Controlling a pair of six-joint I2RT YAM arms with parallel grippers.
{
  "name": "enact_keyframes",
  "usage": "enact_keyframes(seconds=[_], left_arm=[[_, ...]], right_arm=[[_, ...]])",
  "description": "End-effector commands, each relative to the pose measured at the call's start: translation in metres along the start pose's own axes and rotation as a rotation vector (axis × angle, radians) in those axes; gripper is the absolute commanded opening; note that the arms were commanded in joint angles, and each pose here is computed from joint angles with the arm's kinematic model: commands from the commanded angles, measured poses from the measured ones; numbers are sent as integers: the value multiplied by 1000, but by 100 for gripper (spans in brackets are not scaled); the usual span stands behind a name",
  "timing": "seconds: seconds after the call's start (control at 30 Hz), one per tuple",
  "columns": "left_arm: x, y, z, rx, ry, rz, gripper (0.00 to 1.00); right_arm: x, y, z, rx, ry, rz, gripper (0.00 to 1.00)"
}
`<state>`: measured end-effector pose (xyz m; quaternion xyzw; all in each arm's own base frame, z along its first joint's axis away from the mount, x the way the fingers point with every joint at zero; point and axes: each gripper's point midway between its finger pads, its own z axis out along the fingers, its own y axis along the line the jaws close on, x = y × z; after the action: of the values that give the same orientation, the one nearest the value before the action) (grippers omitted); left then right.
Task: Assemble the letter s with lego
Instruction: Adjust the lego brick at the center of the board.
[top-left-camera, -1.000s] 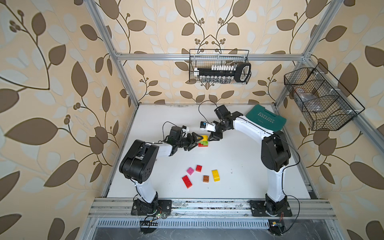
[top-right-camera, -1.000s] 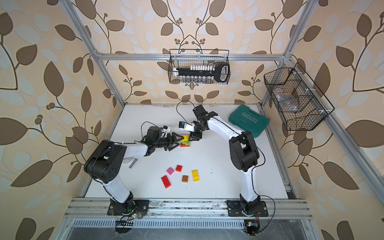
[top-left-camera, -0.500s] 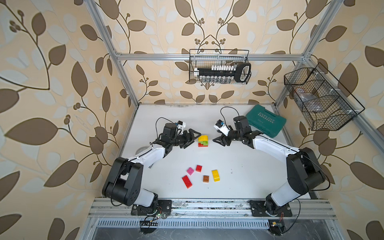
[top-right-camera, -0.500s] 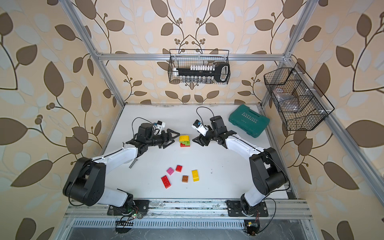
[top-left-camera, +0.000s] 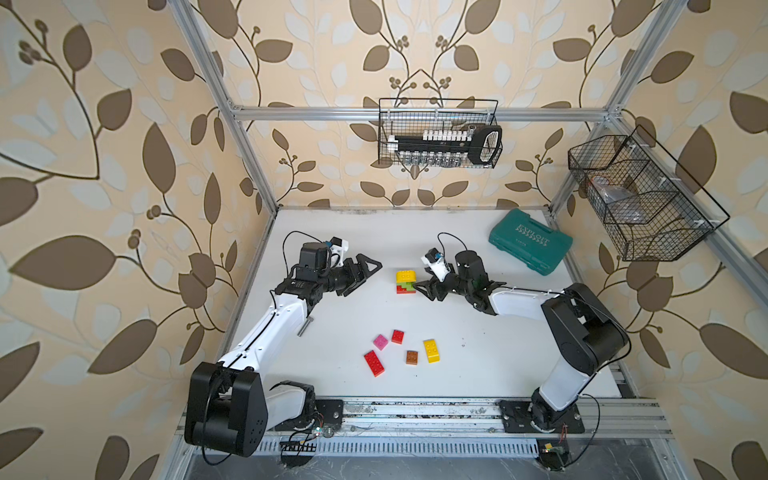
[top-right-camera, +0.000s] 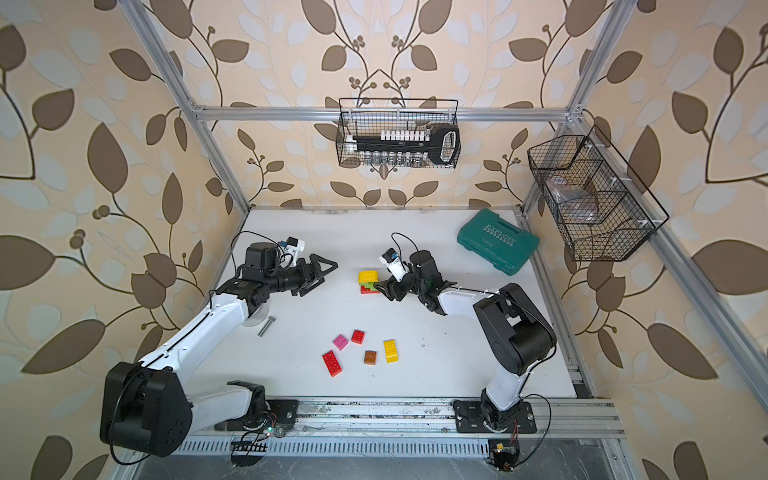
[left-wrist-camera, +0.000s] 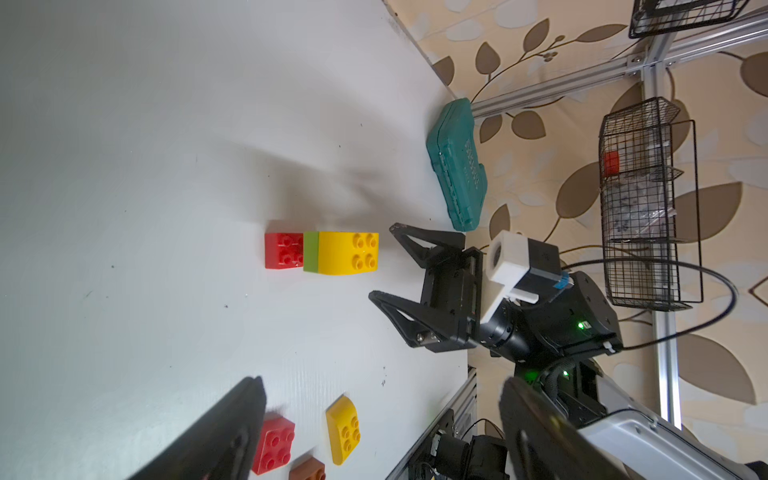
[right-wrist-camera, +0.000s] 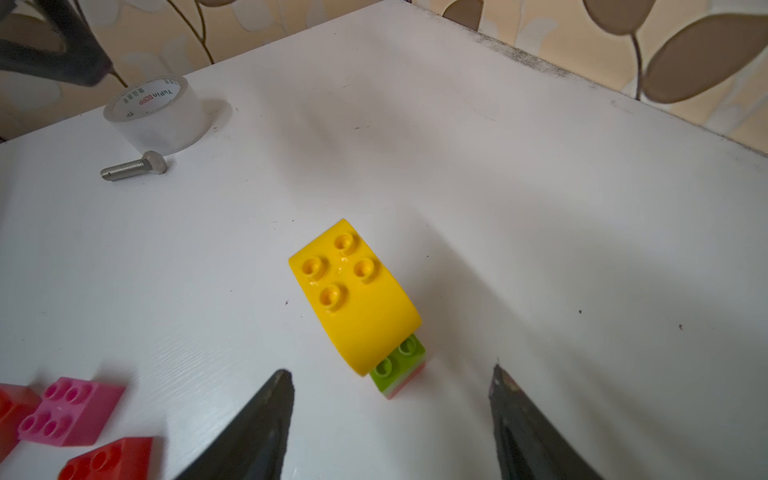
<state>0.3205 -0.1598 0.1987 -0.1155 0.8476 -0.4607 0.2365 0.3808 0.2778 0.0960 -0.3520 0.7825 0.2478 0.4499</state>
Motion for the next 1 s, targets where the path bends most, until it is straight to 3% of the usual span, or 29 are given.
enact_keyframes(seconds=[0.0,0.23,0.43,0.97], left_arm=[[-11,-13,-9,10,-19,55,91],[-16,-14,-5,9,-13,55,91],[-15,-10,-2,4,-3,48,91],[-21,-11,-2,-2,-7,56,91]], right_arm=[[-6,-1,4,5,-38,-9,72],[2,16,2,-49,-18,26,75],[18,25,-4,-1,-24,33,78],[27,18,25,-25,32,-2,84]])
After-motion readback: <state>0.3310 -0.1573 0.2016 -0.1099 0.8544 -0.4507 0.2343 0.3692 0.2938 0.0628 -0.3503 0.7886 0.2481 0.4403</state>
